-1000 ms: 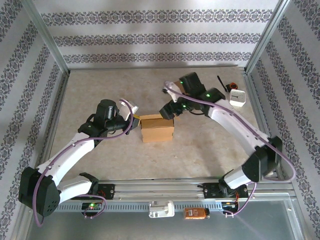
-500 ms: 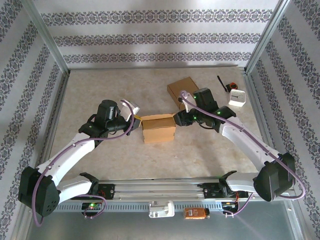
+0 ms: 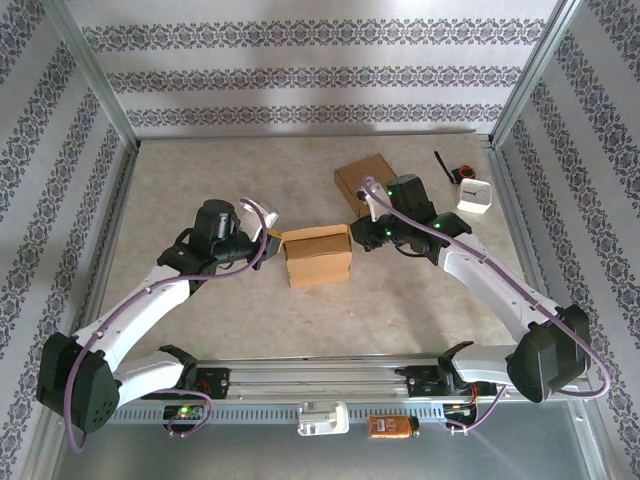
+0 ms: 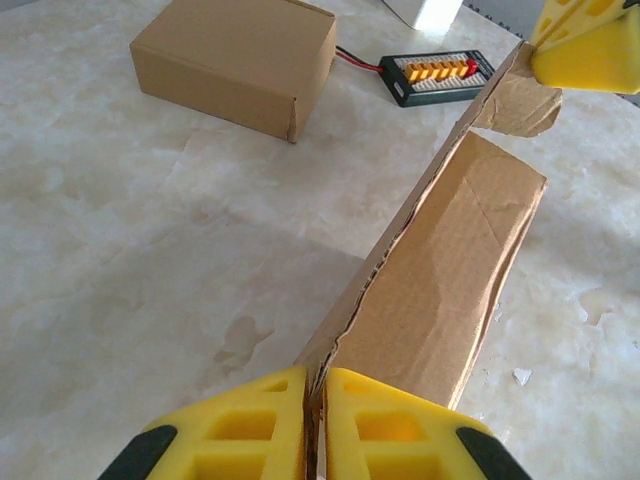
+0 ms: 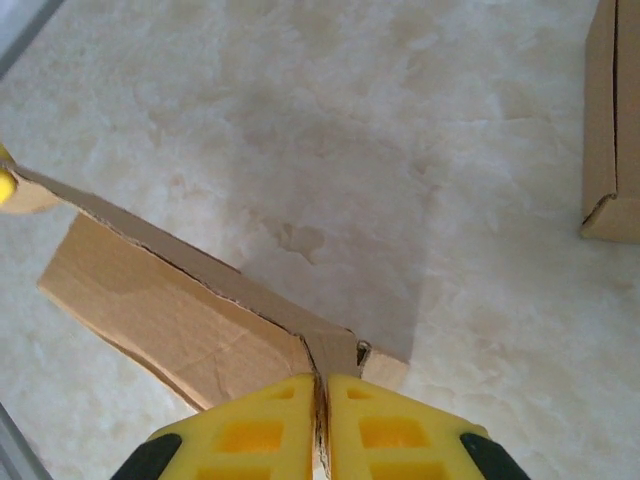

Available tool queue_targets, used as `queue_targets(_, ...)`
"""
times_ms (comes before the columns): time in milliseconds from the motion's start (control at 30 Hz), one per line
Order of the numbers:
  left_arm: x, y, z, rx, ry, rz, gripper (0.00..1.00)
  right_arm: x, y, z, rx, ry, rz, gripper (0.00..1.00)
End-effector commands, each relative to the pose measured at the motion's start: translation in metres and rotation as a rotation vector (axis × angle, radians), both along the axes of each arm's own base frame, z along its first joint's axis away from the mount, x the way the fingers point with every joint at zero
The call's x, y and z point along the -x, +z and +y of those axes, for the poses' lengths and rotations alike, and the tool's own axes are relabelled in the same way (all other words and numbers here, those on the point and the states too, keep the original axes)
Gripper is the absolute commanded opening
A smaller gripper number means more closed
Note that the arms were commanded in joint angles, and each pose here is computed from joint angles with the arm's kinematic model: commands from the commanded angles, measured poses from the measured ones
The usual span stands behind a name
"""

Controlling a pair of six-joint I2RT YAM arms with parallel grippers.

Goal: Fold the paper box

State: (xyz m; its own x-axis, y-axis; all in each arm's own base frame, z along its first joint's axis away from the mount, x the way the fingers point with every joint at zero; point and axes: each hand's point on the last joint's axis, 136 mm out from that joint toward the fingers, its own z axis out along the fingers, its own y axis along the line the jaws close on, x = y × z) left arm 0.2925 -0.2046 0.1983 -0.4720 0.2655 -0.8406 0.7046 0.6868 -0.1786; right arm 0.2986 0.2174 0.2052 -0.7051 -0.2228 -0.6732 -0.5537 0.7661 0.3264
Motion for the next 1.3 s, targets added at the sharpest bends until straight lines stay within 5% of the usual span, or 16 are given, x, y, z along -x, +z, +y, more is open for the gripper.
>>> queue_targets(0, -0.007, 0.015, -0.01, 0.064, 0.018, -0.012, 0.12, -0.004, 0.0, 0.001, -0.077, -0.091, 0.066, 0.12)
queue_targets(500, -0.005, 0.015, -0.013, 0.075, 0.033, -0.006, 0.12, 0.012, -0.021, -0.002, -0.13, -0.229, 0.19, 0.11)
queue_targets(933, -0.007, 0.024, -0.025, 0.289, 0.152, 0.166, 0.12, 0.021, -0.04, -0.001, -0.112, -0.231, 0.216, 0.13)
queue_targets(1267, -0.014, 0.007, -0.029, 0.305, 0.218, 0.292, 0.13, 0.024, -0.042, 0.004, -0.089, -0.203, 0.196, 0.13)
